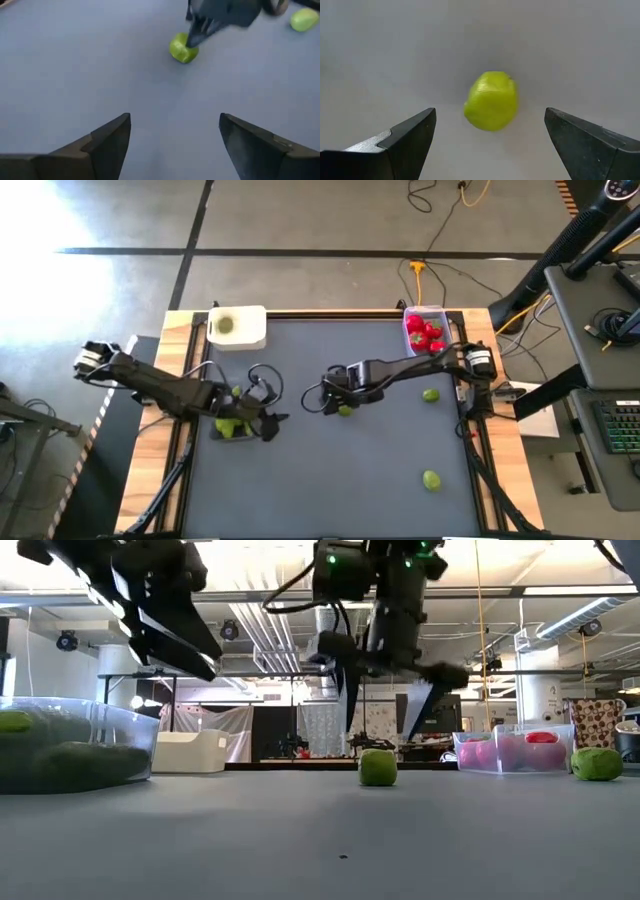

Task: Sort produce into baskets
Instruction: Put the green lime into the white bin

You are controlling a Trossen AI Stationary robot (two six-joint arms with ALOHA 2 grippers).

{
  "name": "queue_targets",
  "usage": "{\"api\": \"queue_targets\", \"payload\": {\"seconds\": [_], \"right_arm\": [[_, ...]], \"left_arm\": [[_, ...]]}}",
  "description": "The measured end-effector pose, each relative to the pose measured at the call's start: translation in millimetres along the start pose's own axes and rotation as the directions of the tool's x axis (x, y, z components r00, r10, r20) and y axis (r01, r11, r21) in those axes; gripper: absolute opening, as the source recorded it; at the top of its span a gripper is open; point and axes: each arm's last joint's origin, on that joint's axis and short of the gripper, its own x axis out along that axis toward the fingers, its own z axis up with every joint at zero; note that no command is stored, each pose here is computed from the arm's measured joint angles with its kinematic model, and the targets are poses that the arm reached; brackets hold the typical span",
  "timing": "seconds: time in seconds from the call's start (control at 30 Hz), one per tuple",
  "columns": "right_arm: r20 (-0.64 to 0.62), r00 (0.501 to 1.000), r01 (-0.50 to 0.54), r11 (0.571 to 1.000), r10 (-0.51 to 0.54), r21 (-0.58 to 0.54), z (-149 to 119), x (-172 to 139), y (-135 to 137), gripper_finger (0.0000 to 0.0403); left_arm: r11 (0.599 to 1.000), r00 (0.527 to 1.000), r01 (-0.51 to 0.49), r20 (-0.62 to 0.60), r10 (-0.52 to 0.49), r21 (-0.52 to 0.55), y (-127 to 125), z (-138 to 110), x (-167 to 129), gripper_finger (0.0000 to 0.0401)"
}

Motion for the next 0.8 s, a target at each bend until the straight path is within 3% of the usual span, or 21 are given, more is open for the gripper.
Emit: {"api": "queue_targets", "payload": {"seconds": [0.13, 0.27, 0.37, 0.47, 0.67, 0.8], "right_arm": [[0.007, 0.998, -0.07, 0.996, 0.069, 0.059, -2.1, 17.5, -2.4, 0.0366], [0.029, 0.976, -0.219, 0.974, 0.218, 0.056, -1.7, 27.8, 4.2, 0.0366], [0.057, 0.916, -0.397, 0.918, 0.397, -0.005, -2.1, 28.6, 17.9, 0.0366], [0.076, 0.859, -0.504, 0.863, 0.506, -0.047, -0.8, 24.0, 27.9, 0.0366], [0.072, 0.868, -0.484, 0.869, 0.492, -0.108, -2.9, 4.6, 32.7, 0.0365], [0.056, 0.911, -0.399, 0.907, 0.409, -0.131, -16.5, -19.1, 28.4, 0.0365]], "left_arm": [[1.0, 1.0, -0.002, 0.019, 0.003, -0.021, -6.2, -2.2, -3.7, 0.0281], [0.999, 1.0, 0.007, 0.027, -0.006, -0.043, -9.1, 0.1, -5.2, 0.028], [0.999, 1.0, 0.006, 0.024, -0.005, -0.047, -10.7, 0.6, -3.7, 0.028], [0.999, 1.0, -0.003, 0.012, 0.004, -0.044, -11.6, -1.4, 0.4, 0.028], [0.998, 0.999, -0.032, -0.02, 0.031, -0.057, -16.7, -9.4, 19.2, 0.0282], [0.987, 0.998, -0.06, -0.041, 0.054, -0.149, -21.6, -16.1, 41.1, 0.0297]]}}
